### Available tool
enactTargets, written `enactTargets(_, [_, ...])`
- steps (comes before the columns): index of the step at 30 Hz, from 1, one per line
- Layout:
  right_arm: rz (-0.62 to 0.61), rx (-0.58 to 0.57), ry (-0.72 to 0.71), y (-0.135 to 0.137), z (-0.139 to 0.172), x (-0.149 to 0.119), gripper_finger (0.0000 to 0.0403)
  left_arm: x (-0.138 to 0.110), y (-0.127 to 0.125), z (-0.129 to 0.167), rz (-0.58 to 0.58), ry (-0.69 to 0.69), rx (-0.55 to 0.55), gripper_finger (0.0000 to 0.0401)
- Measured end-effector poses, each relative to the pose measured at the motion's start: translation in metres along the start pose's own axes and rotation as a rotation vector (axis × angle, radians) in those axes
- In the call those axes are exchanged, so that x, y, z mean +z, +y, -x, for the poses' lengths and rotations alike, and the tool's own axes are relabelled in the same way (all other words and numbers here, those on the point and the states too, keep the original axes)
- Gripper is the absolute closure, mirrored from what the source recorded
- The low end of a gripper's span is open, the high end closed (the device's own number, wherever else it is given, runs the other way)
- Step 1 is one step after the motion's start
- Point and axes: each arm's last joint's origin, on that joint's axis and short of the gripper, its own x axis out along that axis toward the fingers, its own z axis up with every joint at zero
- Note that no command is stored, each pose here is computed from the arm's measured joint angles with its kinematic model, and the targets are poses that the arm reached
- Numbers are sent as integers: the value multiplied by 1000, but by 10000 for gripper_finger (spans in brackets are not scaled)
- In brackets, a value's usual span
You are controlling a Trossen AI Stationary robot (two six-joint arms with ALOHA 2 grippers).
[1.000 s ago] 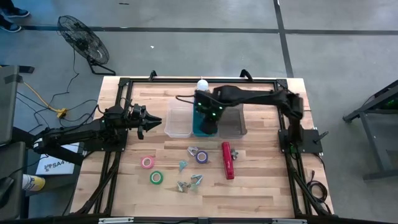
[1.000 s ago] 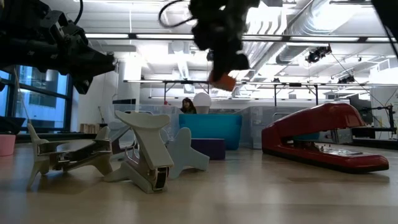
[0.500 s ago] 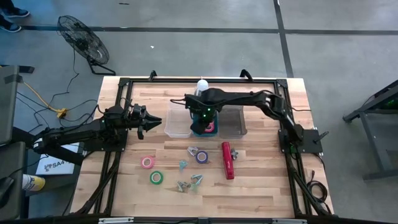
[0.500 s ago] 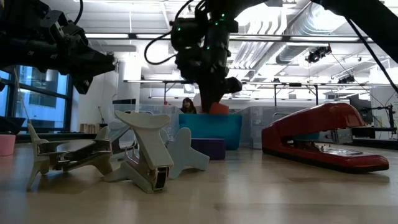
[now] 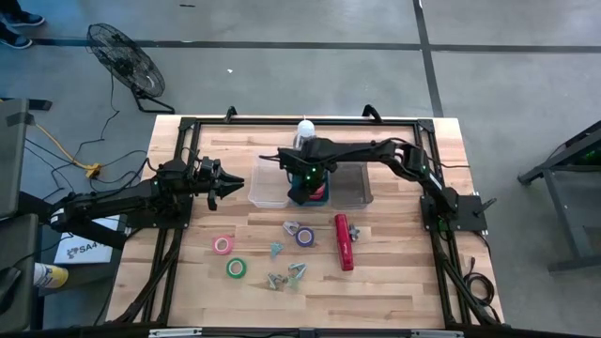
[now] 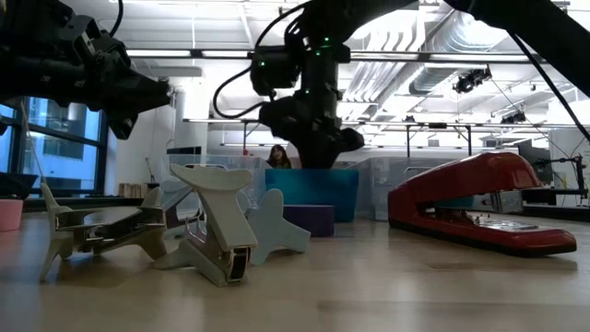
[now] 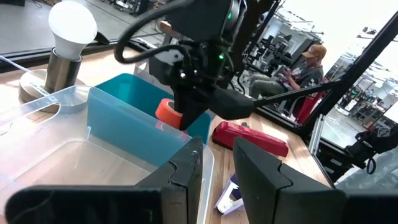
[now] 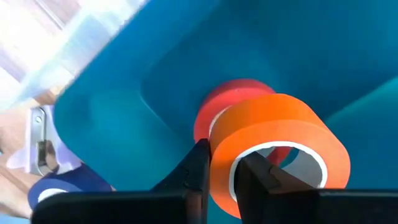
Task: Pick and place Stapler, Stapler remover, tape
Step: Put the orange tape into the blue bin
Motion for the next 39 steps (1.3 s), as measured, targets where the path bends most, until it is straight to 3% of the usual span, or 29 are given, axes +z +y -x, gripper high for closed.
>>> enactTargets(32, [42,16,-5,5,-7,-3,358,0,0,0,0,-1,2,312])
enactTargets(39, [47,40,8,6,-7,-3,322,0,0,0,0,-1,2,312])
